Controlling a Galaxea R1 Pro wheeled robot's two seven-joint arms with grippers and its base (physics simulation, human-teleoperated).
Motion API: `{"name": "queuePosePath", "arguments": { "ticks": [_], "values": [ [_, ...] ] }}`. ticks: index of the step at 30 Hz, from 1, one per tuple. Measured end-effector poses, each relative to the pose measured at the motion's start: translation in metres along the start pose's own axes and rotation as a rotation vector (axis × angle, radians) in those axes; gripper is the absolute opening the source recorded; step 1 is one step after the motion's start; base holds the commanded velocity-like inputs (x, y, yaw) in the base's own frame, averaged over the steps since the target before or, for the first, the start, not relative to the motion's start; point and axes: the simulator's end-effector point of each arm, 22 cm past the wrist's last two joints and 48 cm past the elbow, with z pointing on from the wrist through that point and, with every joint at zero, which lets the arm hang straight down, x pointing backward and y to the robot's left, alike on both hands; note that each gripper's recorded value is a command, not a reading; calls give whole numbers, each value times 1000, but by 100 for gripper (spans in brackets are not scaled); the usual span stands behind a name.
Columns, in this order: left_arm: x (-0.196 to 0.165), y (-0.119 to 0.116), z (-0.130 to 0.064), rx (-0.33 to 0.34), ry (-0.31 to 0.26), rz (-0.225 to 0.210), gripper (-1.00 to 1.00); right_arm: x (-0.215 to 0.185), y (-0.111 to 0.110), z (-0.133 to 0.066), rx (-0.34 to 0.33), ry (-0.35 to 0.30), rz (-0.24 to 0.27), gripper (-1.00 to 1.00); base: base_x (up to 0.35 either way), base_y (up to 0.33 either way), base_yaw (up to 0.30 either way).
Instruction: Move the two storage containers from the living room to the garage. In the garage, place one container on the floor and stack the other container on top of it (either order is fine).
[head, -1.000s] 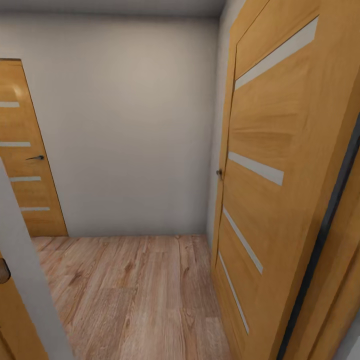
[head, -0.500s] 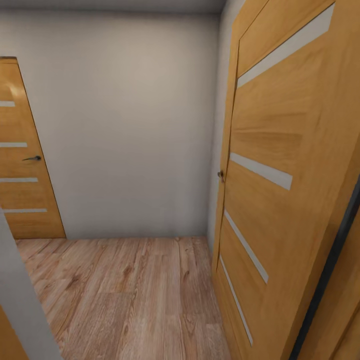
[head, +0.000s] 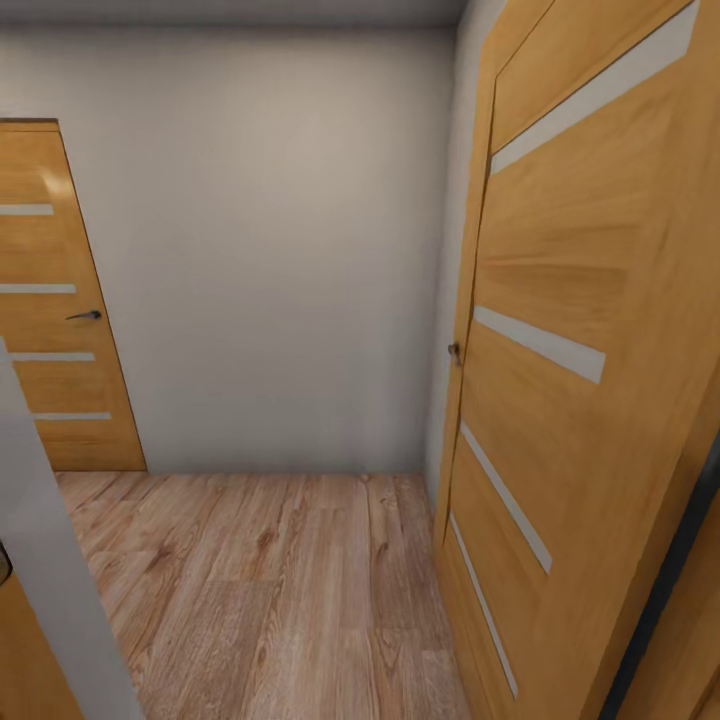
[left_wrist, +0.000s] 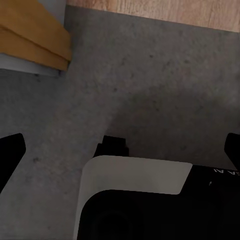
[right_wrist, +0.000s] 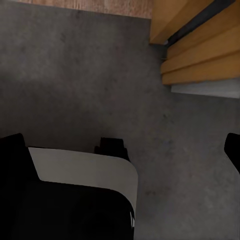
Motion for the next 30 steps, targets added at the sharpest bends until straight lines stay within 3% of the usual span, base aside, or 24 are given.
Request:
{"name": "queuePosePath", "arguments": {
  "ticks": [14,30],
  "values": [
    [0,0,0,0,0,1,100,0,-1,0,1,1,0,100,15,0,83],
    [0,0,0,0,0,0,100,0,-1,0,1,-1,0,100,255,0,1]
  ]
}}
